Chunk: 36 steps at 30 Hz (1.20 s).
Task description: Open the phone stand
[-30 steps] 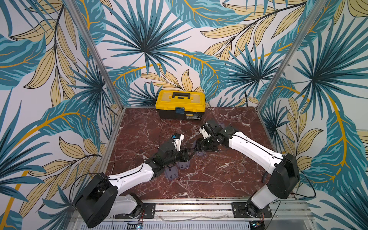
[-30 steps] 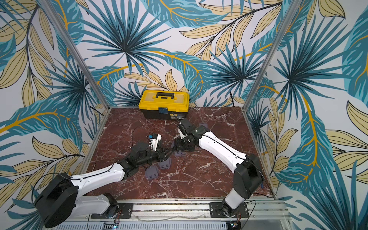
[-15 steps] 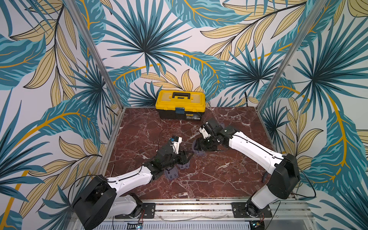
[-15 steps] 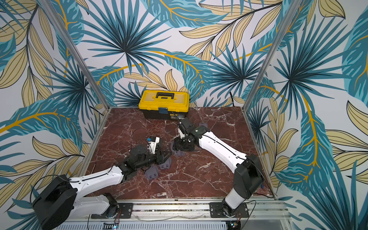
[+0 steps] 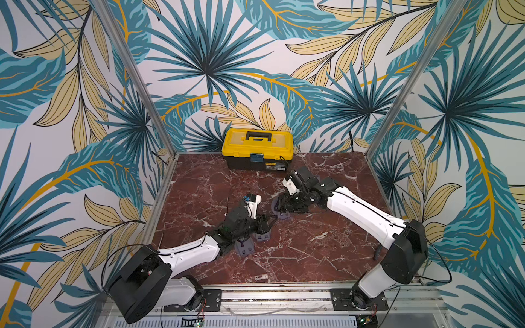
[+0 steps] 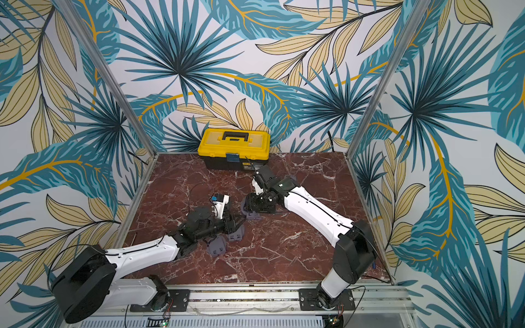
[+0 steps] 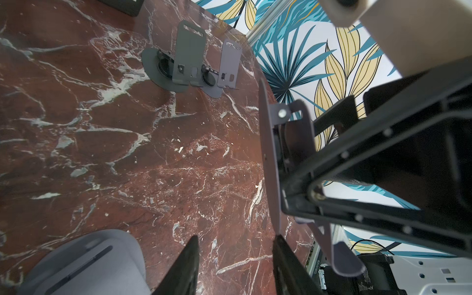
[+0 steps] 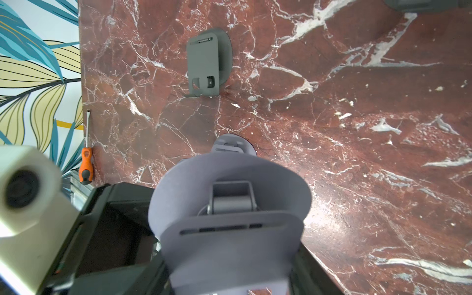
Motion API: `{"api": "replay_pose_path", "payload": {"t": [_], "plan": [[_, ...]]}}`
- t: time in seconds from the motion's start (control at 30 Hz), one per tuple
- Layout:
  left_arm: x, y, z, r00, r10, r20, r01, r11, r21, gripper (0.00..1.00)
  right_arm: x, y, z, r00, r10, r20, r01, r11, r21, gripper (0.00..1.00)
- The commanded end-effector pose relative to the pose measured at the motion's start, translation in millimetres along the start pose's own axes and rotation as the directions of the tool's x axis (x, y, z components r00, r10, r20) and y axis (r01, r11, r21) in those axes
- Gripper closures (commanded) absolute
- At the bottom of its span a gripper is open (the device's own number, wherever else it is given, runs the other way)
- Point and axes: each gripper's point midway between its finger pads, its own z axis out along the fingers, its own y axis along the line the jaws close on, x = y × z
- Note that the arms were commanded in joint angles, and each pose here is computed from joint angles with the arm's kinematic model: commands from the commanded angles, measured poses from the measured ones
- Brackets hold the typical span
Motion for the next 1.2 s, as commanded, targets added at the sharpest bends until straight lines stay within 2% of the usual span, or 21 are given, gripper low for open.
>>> {"api": "replay_pose_path", "payload": {"t": [0.0,0.2,0.43,0.6,0.97,1.17], "plan": [[-21,-20,5,0.998,0.035,0.059,-0.038,0.998,0.058,0.54,-5,11,-13,1.0,-0.004,0.027,0.005,0.999,-0.044,0.61],[-26,-25,13,0.997,0.04,0.061,-0.044,0.996,0.079,0.55,-3,9,-11,1.0,0.0,0.022,0.001,0.999,-0.041,0.61],[-30,-26,15,0.996,0.045,0.079,-0.052,0.995,0.08,0.62,-5,13,-5,1.0,0.007,0.017,-0.006,0.998,-0.065,0.61],[-32,-24,15,0.995,0.048,0.093,-0.054,0.996,0.07,0.7,-4,13,-1,1.0,0.019,0.012,-0.018,0.997,-0.076,0.61],[-40,-24,15,0.99,0.072,0.123,-0.079,0.995,0.059,0.96,5,13,1,0.999,0.035,0.001,-0.035,0.994,-0.103,0.61],[-38,-15,12,0.988,0.083,0.13,-0.088,0.996,0.033,1.0,11,9,0,0.999,0.048,-0.006,-0.048,0.993,-0.105,0.61]]}}
